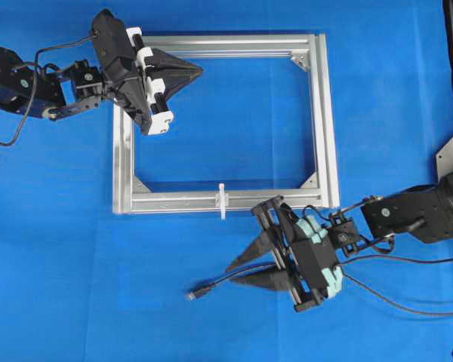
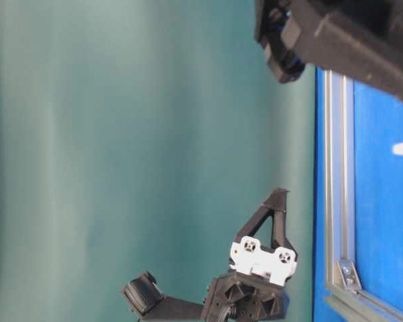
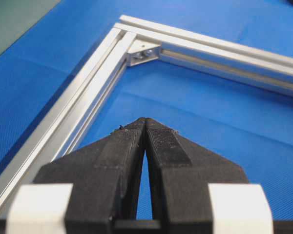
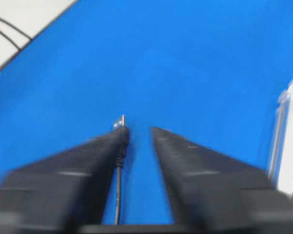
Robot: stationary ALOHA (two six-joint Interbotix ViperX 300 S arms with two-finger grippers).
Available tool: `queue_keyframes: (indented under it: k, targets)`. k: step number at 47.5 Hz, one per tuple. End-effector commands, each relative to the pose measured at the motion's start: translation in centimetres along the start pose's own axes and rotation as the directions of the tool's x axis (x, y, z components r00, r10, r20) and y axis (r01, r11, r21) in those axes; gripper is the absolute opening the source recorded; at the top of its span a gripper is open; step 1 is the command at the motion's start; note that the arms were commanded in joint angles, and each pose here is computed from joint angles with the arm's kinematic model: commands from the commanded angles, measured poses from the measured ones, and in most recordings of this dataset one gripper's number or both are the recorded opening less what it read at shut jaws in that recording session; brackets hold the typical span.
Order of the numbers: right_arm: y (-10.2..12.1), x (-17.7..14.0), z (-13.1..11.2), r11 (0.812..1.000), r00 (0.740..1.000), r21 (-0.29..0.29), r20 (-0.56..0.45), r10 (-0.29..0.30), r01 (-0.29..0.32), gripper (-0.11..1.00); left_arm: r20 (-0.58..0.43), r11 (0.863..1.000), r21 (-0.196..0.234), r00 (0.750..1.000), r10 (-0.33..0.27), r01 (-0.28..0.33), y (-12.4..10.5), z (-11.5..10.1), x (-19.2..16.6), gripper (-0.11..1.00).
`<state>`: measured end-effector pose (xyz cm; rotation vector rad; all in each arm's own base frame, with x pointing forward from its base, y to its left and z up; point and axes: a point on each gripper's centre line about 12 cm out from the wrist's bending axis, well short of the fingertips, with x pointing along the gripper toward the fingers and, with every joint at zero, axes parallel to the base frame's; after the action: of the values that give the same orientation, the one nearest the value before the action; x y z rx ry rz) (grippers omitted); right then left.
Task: Insert the wire through the string loop located in the center.
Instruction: 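Close the right gripper on the black USB cable behind its plug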
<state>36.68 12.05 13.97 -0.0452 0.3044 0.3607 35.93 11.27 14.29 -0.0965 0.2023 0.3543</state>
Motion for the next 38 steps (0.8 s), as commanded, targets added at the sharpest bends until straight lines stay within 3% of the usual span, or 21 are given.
queue_keyframes:
  k: [1,7,9,16,25,38]
  targets:
    - [0.1,0.0,1.4,1.000,1.000,0.006,0.029,0.000,0.000,0.42,0.041,1.000,0.002,0.999,-0.003,0.003,0.0,1.4,0.0,0.00]
    - [0.3,0.2,1.2,1.000,1.000,0.005,0.003,0.004,-0.004,0.78,0.040,1.000,0.002,0.999,-0.002,0.002,0.0,1.3,-0.1,0.00]
    - [0.4,0.4,1.0,1.000,1.000,0.006,-0.004,0.006,-0.006,0.83,0.043,1.000,0.003,0.999,-0.001,0.001,0.0,1.4,-0.1,0.00]
    - [0.6,1.4,-0.1,1.000,0.999,0.016,-0.042,0.007,-0.006,0.73,0.040,1.000,0.002,0.999,0.000,0.000,0.1,1.4,-0.1,0.00]
    - [0.3,2.8,-2.7,0.998,0.994,0.060,-0.110,-0.020,0.027,0.73,0.040,1.000,0.003,0.999,-0.001,0.001,0.0,1.4,-0.1,0.00]
    - [0.3,3.5,-5.0,0.996,0.986,0.079,-0.166,-0.030,0.044,0.72,0.038,1.000,0.002,0.999,0.000,0.000,0.1,1.3,-0.1,0.00]
